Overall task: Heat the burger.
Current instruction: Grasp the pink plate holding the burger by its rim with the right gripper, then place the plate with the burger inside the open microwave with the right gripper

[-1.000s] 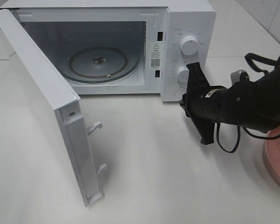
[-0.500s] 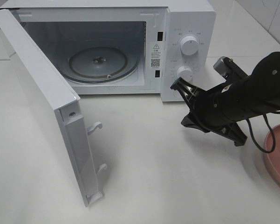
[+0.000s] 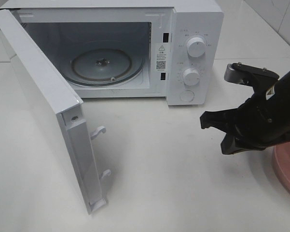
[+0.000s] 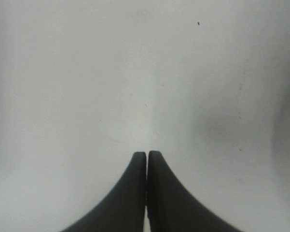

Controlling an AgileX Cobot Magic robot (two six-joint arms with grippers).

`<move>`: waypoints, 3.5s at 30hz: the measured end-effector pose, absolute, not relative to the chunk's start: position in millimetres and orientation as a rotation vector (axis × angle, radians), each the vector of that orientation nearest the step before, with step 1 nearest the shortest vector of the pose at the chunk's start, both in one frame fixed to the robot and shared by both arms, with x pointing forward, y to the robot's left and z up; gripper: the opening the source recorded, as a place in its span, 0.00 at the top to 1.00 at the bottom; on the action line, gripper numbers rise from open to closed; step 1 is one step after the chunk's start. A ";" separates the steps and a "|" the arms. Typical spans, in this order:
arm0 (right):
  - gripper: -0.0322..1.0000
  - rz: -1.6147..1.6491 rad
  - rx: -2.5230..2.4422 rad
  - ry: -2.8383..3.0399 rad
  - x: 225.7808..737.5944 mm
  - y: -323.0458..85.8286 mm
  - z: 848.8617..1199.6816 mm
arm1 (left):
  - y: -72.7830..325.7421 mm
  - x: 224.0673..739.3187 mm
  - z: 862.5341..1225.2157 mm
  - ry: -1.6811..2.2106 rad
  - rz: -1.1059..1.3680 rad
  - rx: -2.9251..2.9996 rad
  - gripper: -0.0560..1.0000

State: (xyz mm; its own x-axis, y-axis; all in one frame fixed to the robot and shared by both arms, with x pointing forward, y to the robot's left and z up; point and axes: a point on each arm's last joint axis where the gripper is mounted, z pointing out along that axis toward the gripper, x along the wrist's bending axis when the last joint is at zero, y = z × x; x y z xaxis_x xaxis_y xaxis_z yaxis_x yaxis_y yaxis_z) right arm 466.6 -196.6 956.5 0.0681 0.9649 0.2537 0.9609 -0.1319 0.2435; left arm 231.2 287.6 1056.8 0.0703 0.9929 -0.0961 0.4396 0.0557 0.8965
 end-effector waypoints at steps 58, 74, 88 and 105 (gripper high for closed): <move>0.05 -0.028 2.097 2.250 479.3 -271.1 912.8 | 287.6 231.2 1056.8 1.495 0.834 1.510 0.01; 0.15 -0.044 2.104 2.263 485.7 -269.8 893.0 | 287.6 231.2 1056.8 1.495 0.834 1.510 0.01; 0.87 -0.062 2.070 2.253 487.0 -272.7 893.1 | 287.6 231.2 1056.8 1.495 0.834 1.510 0.01; 0.94 -0.175 2.060 2.162 485.6 -276.8 894.5 | 287.6 231.2 1056.8 1.495 0.834 1.510 0.01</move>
